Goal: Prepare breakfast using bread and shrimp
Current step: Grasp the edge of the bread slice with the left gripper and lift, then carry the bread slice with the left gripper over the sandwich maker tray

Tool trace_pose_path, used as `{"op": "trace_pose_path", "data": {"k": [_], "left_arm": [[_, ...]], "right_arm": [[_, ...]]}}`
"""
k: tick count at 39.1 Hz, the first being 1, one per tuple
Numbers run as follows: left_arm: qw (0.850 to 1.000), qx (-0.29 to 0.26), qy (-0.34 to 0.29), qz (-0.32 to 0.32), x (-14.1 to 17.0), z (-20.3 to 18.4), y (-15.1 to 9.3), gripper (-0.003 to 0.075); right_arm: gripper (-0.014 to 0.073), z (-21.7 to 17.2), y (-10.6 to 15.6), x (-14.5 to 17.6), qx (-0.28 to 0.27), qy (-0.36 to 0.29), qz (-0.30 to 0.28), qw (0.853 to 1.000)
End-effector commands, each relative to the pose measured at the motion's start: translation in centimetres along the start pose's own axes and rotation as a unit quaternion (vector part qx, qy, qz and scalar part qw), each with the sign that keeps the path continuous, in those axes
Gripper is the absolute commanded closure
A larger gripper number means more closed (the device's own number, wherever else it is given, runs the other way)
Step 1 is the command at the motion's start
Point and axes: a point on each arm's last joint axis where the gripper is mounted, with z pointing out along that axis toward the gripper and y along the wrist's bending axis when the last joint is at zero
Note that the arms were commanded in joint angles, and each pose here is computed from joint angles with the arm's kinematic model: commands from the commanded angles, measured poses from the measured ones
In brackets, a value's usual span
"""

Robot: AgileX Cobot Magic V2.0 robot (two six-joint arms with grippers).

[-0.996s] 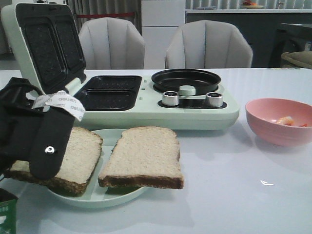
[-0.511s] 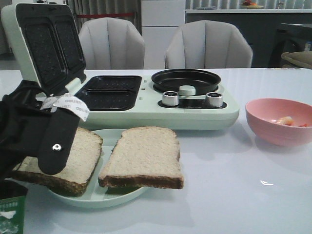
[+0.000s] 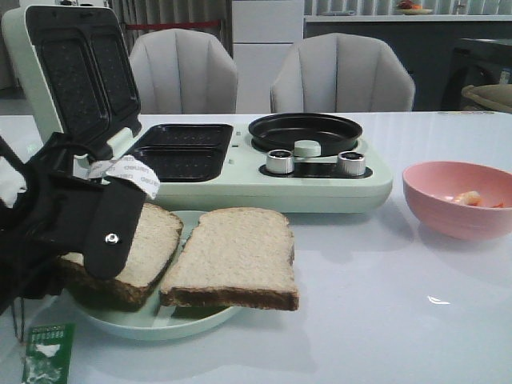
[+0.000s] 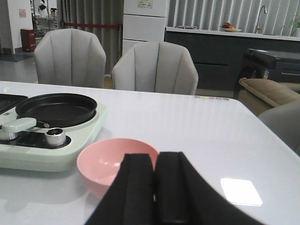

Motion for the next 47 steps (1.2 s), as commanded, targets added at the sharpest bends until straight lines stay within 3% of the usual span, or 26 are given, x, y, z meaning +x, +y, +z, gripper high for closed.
{"op": "trace_pose_path", "data": {"k": [1, 23, 37, 47], "left_arm": [[0.999, -0.029, 0.015, -0.035, 0.6, -1.2, 1.4, 0.0557], [0.984, -0.125, -0.025, -0.121, 0.7, -8.7, 5.0, 0.0557], [0.967, -0.209, -0.07, -0.132, 0.9, -10.5, 10.3, 0.0606], [0.958, -0.239, -0.075, -0.14, 1.6, -10.1, 13.5, 0.0606]], "right_arm": [[0.0454, -0.3, 0.0, -1.4, 0.003, -0.06, -0.006, 0.998], [0.0454, -0.3, 0.0, -1.4, -0.001, -0.061, -0.005, 0.998], [0.0454, -0.3, 0.0, -1.4, -0.001, -0.061, -0.005, 0.998], [0.0454, -0.3, 0.0, -1.4, -0.001, -0.061, -0.005, 0.998]]}}
